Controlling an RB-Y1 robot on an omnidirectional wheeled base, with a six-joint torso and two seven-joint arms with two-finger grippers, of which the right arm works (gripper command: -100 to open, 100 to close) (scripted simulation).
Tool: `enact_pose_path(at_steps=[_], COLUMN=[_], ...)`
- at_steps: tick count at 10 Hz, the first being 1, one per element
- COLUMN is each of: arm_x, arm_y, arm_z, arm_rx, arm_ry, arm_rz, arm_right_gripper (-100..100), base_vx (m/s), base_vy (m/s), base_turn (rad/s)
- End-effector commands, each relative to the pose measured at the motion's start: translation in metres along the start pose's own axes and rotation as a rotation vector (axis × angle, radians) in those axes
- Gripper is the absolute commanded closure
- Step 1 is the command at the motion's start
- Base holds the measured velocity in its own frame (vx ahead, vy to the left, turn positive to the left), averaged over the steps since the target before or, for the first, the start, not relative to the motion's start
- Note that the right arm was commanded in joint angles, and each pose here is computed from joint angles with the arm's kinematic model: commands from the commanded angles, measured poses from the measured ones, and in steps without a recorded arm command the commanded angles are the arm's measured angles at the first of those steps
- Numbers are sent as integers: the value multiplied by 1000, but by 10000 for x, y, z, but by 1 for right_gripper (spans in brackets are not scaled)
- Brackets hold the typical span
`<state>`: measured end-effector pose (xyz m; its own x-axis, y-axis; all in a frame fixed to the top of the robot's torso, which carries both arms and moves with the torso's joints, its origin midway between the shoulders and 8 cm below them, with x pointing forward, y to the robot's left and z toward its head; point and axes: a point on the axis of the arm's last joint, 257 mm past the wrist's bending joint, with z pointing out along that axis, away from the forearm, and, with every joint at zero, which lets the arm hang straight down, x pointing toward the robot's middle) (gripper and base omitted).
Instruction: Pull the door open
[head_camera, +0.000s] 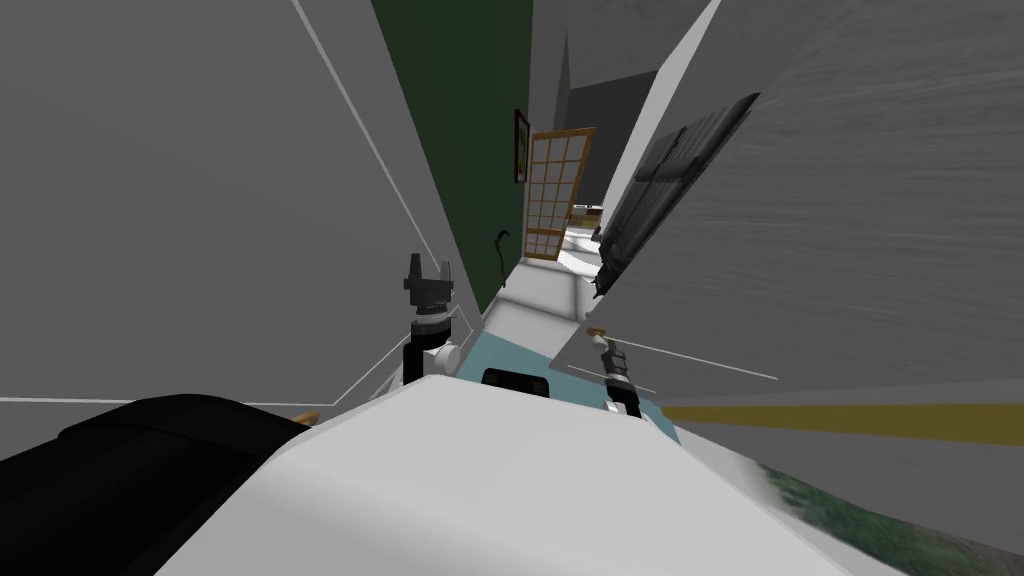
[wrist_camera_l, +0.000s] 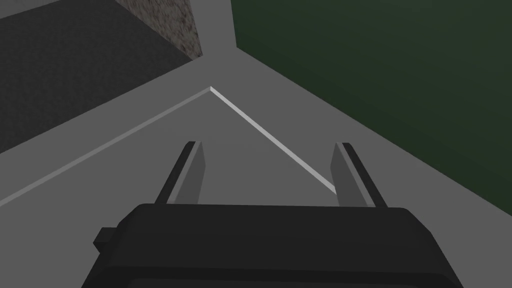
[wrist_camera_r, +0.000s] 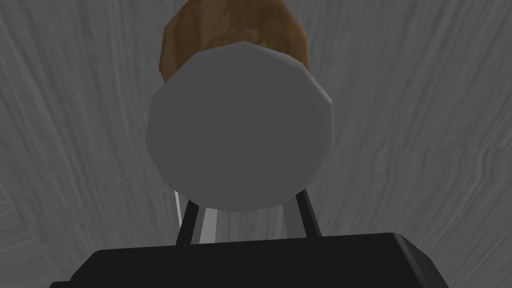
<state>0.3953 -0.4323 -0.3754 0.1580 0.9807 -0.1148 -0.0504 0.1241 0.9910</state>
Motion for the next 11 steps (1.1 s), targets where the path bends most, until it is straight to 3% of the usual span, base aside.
enact_pose_path(at_steps=[1,4,11], arm_x=[115,102,86], arm_y=[37,32,22], arm_z=[48,74,111], arm_rx=[-15,-13,-13], arm_ry=[12,-8,-38], arm_rz=[44,154,320], arm_right_gripper=[100,100,100], base_vx=[-49,-56,-57], base_vy=[-21,-22,-21], base_turn=[40,72,69])
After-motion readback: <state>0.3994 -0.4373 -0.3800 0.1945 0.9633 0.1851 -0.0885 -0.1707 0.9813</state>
